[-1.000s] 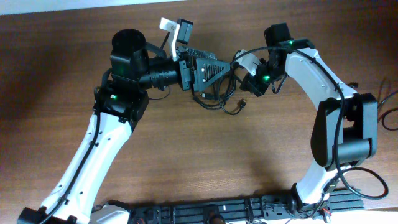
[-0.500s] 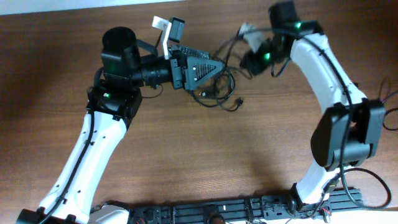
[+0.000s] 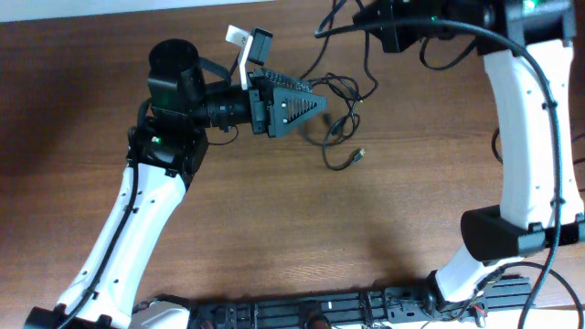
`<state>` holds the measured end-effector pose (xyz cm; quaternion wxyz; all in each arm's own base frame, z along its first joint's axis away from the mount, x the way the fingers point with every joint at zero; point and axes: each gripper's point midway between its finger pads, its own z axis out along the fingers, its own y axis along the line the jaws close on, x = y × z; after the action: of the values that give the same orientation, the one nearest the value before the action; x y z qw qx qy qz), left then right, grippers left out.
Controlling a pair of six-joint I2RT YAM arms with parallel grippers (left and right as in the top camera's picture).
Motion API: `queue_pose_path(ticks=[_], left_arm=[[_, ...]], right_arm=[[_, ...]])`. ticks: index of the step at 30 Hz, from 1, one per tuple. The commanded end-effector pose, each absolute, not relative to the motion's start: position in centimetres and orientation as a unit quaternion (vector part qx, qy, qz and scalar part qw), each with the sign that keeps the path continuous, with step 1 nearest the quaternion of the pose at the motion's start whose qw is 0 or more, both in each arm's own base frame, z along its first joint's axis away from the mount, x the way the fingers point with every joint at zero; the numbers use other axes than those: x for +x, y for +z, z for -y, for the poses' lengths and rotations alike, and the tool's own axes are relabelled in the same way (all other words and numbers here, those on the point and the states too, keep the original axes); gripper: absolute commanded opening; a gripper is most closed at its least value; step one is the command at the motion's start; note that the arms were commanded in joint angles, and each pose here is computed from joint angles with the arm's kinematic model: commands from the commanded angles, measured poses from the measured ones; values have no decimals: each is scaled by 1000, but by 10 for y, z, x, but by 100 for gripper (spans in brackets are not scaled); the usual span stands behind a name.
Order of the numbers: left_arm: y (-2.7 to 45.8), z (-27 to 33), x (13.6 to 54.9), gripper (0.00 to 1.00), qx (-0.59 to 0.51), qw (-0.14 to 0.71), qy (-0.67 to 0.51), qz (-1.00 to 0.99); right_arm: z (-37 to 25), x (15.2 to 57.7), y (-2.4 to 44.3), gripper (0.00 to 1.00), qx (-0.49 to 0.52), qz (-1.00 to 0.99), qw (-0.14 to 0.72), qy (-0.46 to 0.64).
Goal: Untangle cables
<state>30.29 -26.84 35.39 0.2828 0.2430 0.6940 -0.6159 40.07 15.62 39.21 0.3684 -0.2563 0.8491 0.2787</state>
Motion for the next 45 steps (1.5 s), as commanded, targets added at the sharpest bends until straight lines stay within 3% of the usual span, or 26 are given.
queue_pose_path(ticks=[1, 9, 19, 27, 39, 45], left_arm=[[361, 268, 300, 94, 256, 285, -619, -686], [360, 268, 299, 95, 255, 281, -620, -686], [359, 268, 295, 95, 259, 271, -625, -685], [286, 239, 344, 99, 87, 282, -489, -821], [294, 238, 355, 99, 92, 316, -479, -814], [271, 217, 370, 99, 51, 337, -405, -849]], right_arm=[[-171, 372, 459, 4, -274, -803, 434, 303], [-175, 365, 543, 4, -199, -750, 516, 364], [-176, 369, 568, 4, -153, -729, 529, 407], [-190, 349, 571, 4, -197, -713, 501, 450], [-240, 309, 577, 4, -265, -683, 462, 500], [-254, 270, 610, 4, -306, -626, 436, 569]])
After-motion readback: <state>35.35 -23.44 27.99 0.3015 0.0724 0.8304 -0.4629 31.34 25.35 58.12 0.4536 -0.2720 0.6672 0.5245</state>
